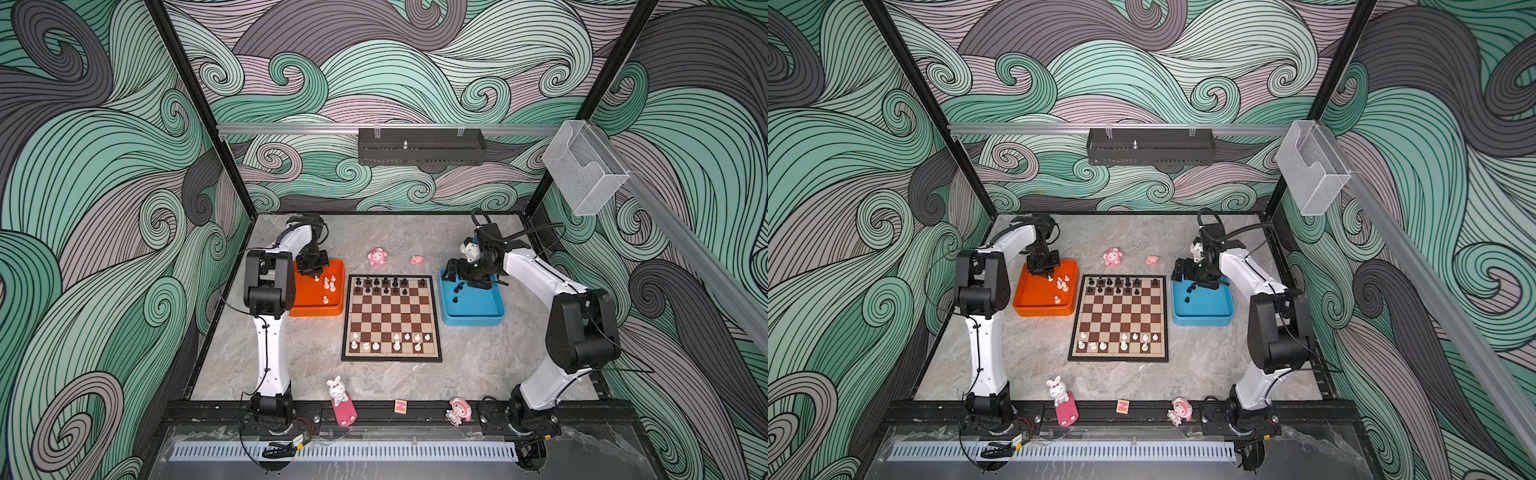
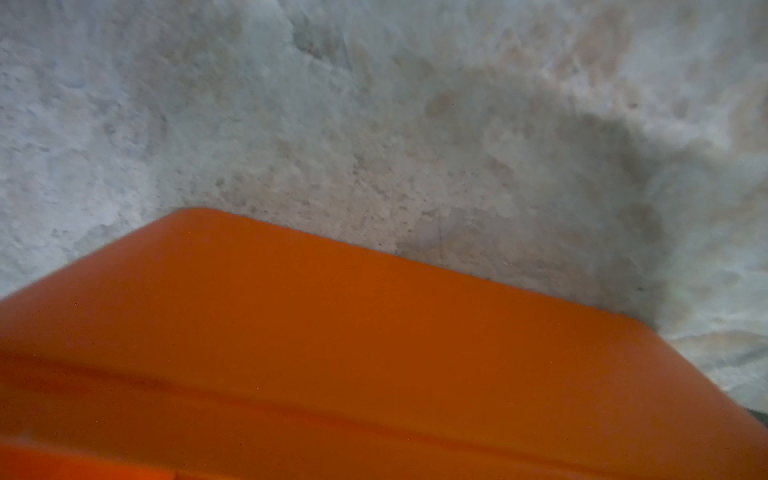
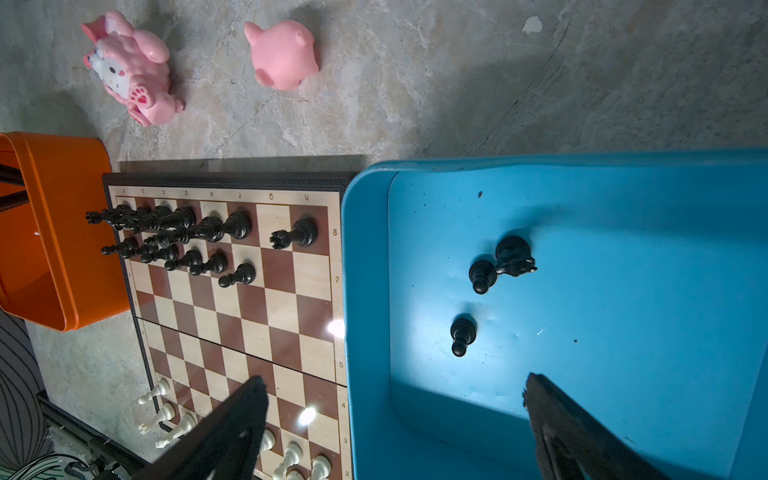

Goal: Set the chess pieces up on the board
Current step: 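Lift the white piece with the left gripper and carry it toward the board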

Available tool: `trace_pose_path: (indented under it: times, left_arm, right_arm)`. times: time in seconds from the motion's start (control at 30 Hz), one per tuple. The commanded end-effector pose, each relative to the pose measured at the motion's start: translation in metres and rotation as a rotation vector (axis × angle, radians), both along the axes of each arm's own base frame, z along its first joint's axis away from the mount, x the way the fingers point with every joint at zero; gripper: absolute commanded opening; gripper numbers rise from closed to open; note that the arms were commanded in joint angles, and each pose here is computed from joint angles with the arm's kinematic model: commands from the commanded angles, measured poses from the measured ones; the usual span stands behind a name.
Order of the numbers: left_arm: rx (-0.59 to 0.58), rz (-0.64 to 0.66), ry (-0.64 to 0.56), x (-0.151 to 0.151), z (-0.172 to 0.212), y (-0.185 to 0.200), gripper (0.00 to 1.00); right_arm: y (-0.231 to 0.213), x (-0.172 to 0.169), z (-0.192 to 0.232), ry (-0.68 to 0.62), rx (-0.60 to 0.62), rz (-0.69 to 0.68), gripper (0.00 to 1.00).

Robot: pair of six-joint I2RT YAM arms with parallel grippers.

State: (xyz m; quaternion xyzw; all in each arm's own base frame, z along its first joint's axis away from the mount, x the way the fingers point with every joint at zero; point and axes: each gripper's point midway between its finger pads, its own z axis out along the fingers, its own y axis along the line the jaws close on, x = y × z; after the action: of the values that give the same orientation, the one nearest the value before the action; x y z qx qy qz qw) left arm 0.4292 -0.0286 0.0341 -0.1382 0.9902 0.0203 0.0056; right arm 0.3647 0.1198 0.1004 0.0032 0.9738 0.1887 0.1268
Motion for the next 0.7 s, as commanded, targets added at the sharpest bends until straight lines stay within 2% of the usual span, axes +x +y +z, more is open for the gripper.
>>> trace_pose_path:
  times: [0.0, 0.23, 0.4, 0.47, 0.67]
  left_arm:
    - [0.004, -0.048, -0.038, -0.010, 0.039, -0.005, 0.12]
    - [-0.027, -0.232, -0.105, -0.042, 0.092, -0.033, 0.10]
    - [-0.185, -0.397, -0.177, -0.070, 0.124, -0.078, 0.09]
    - [-0.226, -0.468, -0.190, -0.083, 0.131, -0.100, 0.10]
    - [-0.256, -0.675, -0.162, -0.118, 0.134, -0.159, 0.11]
  right_arm:
    - [0.001, 0.002, 0.013, -0.029, 0.020, 0.008, 0.97]
    - [0.000, -0.005, 0.024, -0.051, 0.028, -0.001, 0.96]
    - [-0.002, -0.014, 0.031, -0.066, 0.028, -0.005, 0.96]
    - [-0.003, -0.016, 0.034, -0.073, 0.027, -0.004, 0.96]
    - [-0.007, -0.027, 0.040, -0.084, 0.019, -0.004, 0.97]
